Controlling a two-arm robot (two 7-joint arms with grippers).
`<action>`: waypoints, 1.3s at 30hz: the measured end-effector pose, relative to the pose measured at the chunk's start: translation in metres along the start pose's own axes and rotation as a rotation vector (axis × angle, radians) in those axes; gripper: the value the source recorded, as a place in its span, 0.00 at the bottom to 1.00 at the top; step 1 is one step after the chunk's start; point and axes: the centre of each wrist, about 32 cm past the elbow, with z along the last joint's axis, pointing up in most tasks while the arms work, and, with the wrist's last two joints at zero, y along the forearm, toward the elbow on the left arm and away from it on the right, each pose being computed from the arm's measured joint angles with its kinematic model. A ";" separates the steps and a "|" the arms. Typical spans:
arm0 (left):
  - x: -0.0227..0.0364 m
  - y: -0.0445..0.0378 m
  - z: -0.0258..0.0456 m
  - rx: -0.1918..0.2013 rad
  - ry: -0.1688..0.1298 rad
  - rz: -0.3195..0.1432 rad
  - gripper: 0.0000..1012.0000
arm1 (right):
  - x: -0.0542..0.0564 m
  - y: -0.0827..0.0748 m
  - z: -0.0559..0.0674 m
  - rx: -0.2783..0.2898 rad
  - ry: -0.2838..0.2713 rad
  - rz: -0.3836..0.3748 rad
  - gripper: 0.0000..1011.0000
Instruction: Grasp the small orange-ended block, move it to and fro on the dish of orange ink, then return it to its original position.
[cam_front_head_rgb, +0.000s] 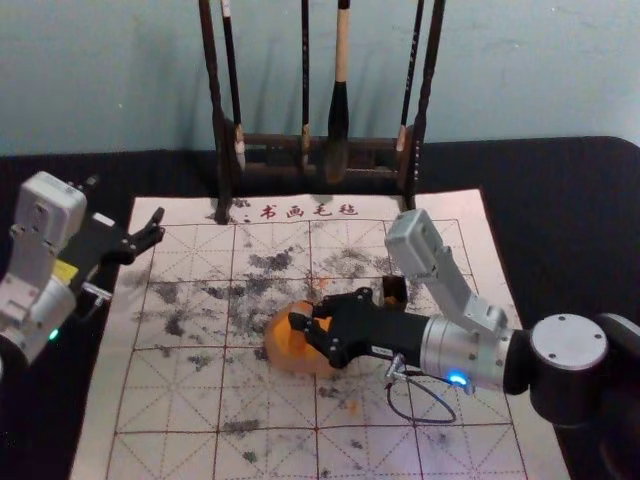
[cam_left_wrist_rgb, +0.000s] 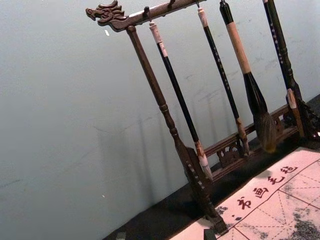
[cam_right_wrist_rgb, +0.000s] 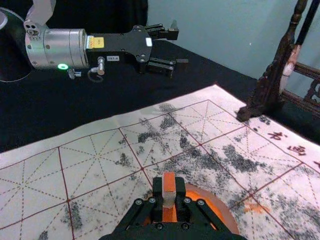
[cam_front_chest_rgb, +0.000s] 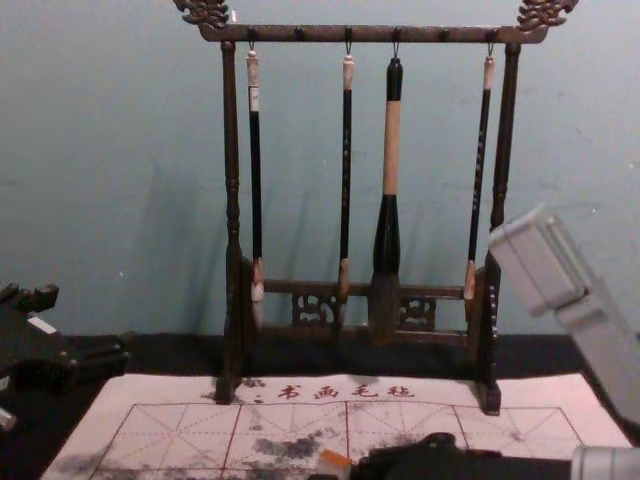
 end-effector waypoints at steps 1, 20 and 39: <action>0.0000 0.0000 0.0000 0.000 0.000 0.000 0.99 | 0.000 0.001 0.000 0.000 0.001 0.001 0.13; 0.0000 0.0000 0.0000 0.000 0.000 0.000 0.99 | 0.014 0.015 0.005 0.009 0.005 -0.043 0.13; 0.0000 0.0000 0.0000 0.000 0.000 0.000 0.99 | 0.016 0.005 0.004 0.015 -0.003 -0.087 0.13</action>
